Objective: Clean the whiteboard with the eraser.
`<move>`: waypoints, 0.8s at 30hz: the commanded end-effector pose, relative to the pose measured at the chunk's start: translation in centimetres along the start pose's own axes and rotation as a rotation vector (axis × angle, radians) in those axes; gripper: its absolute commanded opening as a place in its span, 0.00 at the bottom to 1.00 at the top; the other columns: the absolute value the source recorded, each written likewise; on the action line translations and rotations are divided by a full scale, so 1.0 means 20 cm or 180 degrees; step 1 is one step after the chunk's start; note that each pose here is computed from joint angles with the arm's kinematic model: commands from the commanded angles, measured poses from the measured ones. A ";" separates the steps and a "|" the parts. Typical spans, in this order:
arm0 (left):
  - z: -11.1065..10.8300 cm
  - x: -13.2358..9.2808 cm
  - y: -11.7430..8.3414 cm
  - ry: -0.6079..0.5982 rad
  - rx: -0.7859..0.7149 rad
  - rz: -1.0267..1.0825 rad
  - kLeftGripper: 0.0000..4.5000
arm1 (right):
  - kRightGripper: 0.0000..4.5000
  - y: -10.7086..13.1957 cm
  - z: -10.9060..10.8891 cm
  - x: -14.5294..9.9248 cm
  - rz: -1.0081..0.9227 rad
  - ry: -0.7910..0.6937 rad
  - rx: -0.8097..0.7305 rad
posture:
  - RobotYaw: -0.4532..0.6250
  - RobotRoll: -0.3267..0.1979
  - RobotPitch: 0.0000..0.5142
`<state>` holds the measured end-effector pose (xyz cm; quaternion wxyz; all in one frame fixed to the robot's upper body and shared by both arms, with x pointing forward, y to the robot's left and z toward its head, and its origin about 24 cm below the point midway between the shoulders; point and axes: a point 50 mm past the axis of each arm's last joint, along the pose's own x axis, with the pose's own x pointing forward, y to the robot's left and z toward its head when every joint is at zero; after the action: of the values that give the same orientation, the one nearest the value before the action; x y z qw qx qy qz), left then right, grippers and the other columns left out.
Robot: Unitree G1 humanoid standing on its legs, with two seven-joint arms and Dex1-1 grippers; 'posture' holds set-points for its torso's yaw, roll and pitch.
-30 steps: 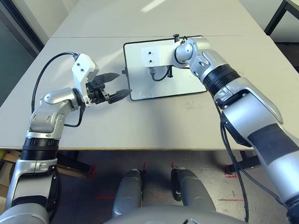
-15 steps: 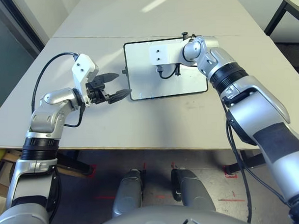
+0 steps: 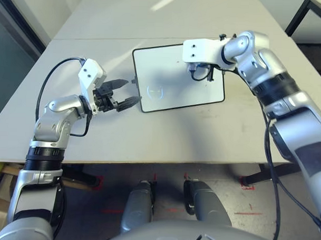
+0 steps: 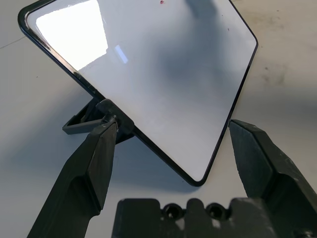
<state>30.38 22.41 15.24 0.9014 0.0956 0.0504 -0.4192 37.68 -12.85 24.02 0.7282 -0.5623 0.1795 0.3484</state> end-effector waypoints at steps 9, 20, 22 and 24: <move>0.00 0.02 0.00 0.0024 0.0018 -0.0046 1.00 | 0.03 0.10 -0.35 -0.14 0.0297 0.0473 0.1416 | 0.31 0.62 0.24; 0.01 0.02 0.00 0.0014 0.0029 -0.0036 1.00 | 0.03 0.19 -0.67 0.02 0.0281 0.1019 0.2100 | 0.32 0.62 0.23; 0.01 0.02 0.00 0.0014 0.0035 -0.0026 1.00 | 0.03 0.21 -0.70 0.05 0.0265 0.1066 0.2173 | 0.33 0.62 0.23; 0.02 0.01 0.00 0.0018 0.0041 -0.0015 1.00 | 0.03 0.22 -0.71 0.07 0.0271 0.1052 0.2268 | 0.34 0.62 0.23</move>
<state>30.63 22.01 15.57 0.8991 0.0978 0.0439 -0.4243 37.16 -25.18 15.34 0.8117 -0.3282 0.4388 0.2022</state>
